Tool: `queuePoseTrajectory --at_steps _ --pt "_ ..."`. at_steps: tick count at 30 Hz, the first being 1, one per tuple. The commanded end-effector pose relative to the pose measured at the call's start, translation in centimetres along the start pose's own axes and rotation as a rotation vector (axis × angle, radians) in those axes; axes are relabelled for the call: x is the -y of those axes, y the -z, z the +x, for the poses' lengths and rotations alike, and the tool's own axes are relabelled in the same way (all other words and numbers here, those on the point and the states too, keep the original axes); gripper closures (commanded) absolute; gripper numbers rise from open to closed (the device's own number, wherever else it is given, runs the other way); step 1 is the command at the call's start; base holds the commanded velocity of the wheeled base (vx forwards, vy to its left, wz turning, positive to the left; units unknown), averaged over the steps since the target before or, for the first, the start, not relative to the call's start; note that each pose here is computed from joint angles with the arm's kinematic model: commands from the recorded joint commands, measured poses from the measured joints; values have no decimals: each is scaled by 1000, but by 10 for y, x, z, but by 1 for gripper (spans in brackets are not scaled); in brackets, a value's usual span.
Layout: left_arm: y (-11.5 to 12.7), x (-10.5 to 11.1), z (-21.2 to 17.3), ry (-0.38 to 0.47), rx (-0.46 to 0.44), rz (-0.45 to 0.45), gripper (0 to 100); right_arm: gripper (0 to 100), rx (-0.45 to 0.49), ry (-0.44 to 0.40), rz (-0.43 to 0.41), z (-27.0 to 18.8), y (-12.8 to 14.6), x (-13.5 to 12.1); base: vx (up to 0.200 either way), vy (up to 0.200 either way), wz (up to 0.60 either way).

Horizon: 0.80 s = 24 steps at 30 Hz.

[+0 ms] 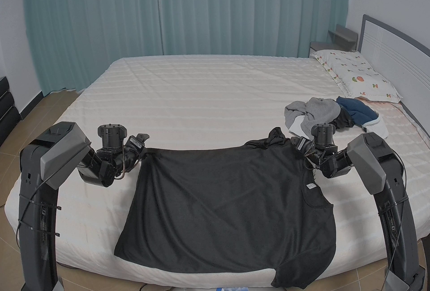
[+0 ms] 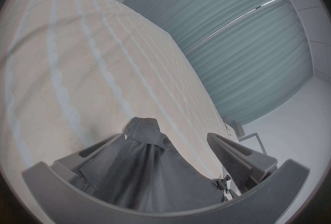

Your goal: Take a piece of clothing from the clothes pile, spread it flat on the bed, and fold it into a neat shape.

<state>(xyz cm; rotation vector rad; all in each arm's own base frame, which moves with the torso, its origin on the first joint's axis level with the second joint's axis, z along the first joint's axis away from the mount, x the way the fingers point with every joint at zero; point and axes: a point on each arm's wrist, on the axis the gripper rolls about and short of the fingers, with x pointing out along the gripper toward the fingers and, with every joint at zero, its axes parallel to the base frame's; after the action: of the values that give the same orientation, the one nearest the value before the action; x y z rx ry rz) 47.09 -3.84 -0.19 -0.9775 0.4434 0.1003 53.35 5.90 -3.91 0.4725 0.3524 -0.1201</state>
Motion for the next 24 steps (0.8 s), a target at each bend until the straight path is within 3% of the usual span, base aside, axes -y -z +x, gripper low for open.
queuePoseTrajectory --at_steps 1,8,12,17,21,24 --pt "-2 14 -27 7 -5 4 0 0 29 -38 4 -61 -25 -10 0 0 0" --pt "-12 29 -51 31 1 4 0 0 -103 -90 10 -147 -28 0 0 0 0" --pt "-8 26 -53 16 -13 5 0 0 -138 -113 65 -185 -21 2 -200 0 0" --pt "4 14 -64 -34 -52 9 0 0 -172 -132 132 -223 -9 13 -200 0 0" --pt "9 2 -84 -84 -87 20 0 0 -208 -150 178 -239 2 24 0 0 0" --pt "17 -9 -108 -124 -140 17 0 0 -246 -185 278 -247 11 30 0 0 0"
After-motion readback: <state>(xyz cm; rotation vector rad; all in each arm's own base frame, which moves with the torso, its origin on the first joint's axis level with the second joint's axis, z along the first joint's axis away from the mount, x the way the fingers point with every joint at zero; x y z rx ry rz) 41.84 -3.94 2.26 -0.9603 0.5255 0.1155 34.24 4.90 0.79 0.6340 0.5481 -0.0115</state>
